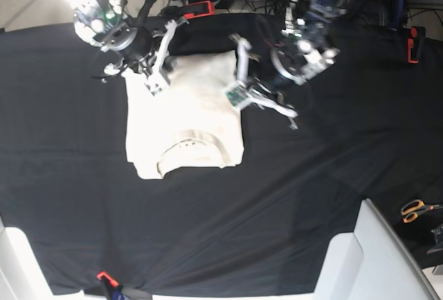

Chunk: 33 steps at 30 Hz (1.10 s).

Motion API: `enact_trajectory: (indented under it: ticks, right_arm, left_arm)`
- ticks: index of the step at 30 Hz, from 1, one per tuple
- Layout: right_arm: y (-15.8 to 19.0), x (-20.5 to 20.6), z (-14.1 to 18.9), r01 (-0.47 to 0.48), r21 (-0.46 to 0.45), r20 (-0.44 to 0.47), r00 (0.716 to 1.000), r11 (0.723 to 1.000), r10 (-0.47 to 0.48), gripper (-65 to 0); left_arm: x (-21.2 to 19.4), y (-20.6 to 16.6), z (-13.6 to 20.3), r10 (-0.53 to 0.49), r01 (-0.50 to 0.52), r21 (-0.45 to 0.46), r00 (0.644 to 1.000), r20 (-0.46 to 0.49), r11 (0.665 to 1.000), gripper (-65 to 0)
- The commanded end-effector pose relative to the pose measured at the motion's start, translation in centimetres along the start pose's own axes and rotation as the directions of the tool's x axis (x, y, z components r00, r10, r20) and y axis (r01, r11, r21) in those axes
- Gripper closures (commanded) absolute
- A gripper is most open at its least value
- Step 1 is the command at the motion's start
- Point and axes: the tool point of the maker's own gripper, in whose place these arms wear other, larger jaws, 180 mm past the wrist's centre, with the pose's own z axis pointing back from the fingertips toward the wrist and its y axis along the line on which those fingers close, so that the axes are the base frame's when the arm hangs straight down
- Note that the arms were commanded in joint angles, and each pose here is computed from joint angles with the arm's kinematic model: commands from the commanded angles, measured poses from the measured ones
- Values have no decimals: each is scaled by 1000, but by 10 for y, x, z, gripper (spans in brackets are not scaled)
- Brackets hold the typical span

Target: Fold the T-shirt properly

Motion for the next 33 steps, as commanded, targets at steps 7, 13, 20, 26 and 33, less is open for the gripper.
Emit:
enact_trajectory:
  ticks: [7, 13, 20, 26, 33]
  right_arm:
    - [-27, -3, 59, 20, -149, 47, 999, 989, -13, 0]
    - [-4, -76, 92, 79, -144, -176, 979, 986, -104, 0]
    - [42, -152, 111, 177, -108, -401, 893, 978, -206, 0]
    - [85, -247, 74, 212, -26, -643, 745, 977, -179, 0]
    - [108, -350, 39, 297, -62, -793, 565, 953, -228, -5]
  left_arm:
    - [-36, -40, 52, 42, -44, -43, 998, -40, 998, 0]
    - [-94, -88, 101, 163, -175, -36, 961, -223, 984, 0]
    - [-142, -168, 148, 251, -318, -102, 876, -412, 943, 0]
    - [-246, -215, 128, 236, -402, -124, 731, -640, 907, 0]
    - [-330, -228, 92, 311, -511, -127, 682, -662, 850, 0]
